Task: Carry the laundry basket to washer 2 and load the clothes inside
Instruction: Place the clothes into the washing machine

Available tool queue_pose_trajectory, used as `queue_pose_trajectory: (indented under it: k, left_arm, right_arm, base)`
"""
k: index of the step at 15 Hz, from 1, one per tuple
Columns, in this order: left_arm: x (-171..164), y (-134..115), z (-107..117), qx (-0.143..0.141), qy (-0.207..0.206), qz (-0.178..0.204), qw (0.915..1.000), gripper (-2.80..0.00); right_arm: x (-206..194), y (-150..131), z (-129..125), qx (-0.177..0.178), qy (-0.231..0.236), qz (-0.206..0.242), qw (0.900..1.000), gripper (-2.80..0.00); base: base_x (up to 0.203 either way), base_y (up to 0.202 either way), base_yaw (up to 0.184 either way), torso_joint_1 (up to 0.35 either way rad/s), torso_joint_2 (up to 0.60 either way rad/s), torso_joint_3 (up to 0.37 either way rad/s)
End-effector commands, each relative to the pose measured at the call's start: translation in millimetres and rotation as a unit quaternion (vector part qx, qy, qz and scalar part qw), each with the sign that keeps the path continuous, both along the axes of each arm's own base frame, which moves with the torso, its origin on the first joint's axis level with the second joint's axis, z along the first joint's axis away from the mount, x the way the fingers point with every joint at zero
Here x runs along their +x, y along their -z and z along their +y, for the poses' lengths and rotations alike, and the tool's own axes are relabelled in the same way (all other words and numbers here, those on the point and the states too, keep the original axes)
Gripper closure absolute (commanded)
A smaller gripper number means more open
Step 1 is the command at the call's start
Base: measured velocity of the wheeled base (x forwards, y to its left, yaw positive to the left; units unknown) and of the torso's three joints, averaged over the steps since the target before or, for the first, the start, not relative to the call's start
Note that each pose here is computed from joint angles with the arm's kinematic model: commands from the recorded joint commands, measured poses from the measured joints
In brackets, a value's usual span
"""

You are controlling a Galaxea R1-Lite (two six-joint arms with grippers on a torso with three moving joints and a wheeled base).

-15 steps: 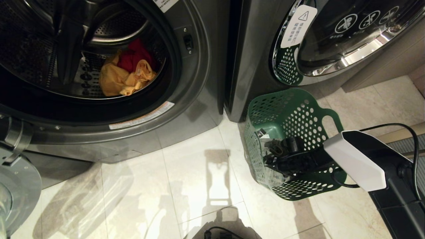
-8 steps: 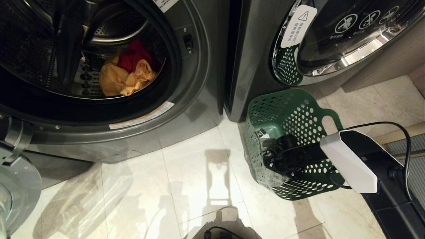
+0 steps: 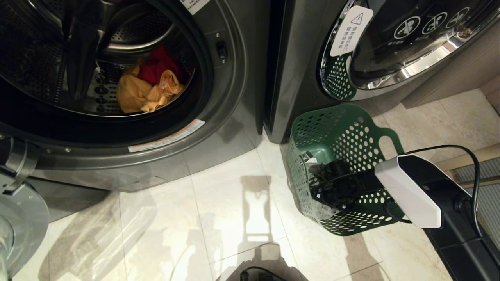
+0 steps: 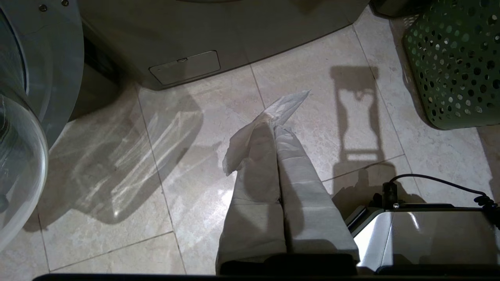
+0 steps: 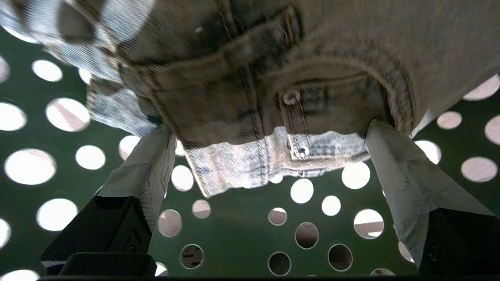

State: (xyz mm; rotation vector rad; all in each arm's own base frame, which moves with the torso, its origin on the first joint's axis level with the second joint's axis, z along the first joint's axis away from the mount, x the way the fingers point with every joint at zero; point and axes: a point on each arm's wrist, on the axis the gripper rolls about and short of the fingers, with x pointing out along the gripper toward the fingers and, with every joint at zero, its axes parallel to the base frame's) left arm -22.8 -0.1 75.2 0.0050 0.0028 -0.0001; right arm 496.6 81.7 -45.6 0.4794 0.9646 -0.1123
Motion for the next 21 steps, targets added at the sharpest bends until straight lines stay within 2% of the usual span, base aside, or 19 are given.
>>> queue_pose_trajectory:
  k: [1, 9, 21]
  left_arm:
    - [0.1, 0.0, 0.0, 0.000, 0.000, 0.001, 1.0000, 0.00]
    - [0.1, 0.0, 0.0, 0.000, 0.000, 0.001, 1.0000, 0.00]
    - [0.1, -0.2, 0.0, 0.000, 0.000, 0.000, 1.0000, 0.00]
  right_arm:
    - [-1.3, 4.4, 0.2, 0.001, 0.002, 0.006, 1.000, -2.80]
    - [-0.4, 4.5, 0.4, 0.005, 0.005, 0.009, 1.000, -2.80]
    - [0.9, 5.9, 0.3, 0.030, 0.023, 0.015, 0.999, -2.80]
  base:
    - [0.000, 0.000, 0.000, 0.000, 0.00, 0.000]
    - [0.000, 0.000, 0.000, 0.000, 0.00, 0.000]
    - [0.000, 0.000, 0.000, 0.000, 0.00, 0.000]
